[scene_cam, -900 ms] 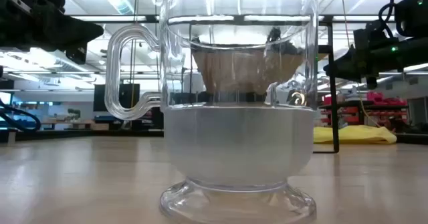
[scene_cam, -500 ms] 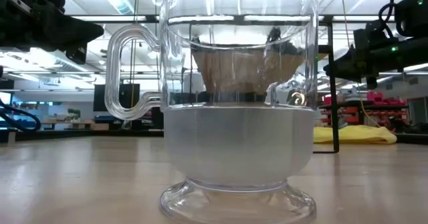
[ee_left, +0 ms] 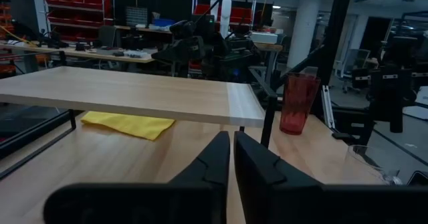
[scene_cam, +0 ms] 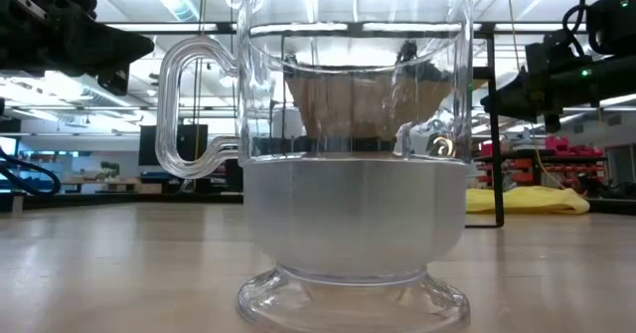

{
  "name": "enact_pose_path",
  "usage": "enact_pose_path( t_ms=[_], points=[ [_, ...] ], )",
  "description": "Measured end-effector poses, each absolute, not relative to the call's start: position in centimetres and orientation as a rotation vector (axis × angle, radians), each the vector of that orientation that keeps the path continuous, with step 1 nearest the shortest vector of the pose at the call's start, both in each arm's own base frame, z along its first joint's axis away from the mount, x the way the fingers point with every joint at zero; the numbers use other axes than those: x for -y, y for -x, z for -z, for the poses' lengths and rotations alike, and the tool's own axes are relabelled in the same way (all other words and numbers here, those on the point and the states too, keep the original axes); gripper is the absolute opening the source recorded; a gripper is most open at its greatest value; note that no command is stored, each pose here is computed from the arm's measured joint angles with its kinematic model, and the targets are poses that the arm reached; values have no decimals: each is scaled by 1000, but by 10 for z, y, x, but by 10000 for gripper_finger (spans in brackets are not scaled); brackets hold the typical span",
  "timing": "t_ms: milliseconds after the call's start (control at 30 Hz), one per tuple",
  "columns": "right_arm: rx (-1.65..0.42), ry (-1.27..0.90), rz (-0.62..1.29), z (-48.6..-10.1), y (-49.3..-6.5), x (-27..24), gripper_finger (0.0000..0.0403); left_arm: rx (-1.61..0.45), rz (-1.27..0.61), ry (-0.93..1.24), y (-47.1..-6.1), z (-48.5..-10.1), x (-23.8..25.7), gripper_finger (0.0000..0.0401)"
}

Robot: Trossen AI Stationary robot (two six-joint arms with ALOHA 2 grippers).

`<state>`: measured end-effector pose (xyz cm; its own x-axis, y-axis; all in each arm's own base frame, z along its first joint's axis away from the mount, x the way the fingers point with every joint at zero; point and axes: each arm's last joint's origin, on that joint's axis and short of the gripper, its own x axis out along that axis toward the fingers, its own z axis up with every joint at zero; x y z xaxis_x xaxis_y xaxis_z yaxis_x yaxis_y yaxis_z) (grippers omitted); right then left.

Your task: Stack small to large cups/mugs on shelf

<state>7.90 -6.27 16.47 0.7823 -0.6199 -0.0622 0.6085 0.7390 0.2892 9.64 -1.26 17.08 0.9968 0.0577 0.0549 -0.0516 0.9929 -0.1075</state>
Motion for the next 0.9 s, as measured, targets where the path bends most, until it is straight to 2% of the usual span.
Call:
enact_pose_path(
  t_ms=[567, 667, 900],
  points=[
    [39, -304, 674, -165, -79, 63, 117, 114, -53, 152, -96, -176, 12, 27],
    [39, -304, 674, -165, -79, 63, 117, 162, -41, 267, -95, -181, 12, 32],
    [39, -304, 674, -165, -79, 63, 117, 235, 16, 694, -94, -187, 12, 35]
  ],
)
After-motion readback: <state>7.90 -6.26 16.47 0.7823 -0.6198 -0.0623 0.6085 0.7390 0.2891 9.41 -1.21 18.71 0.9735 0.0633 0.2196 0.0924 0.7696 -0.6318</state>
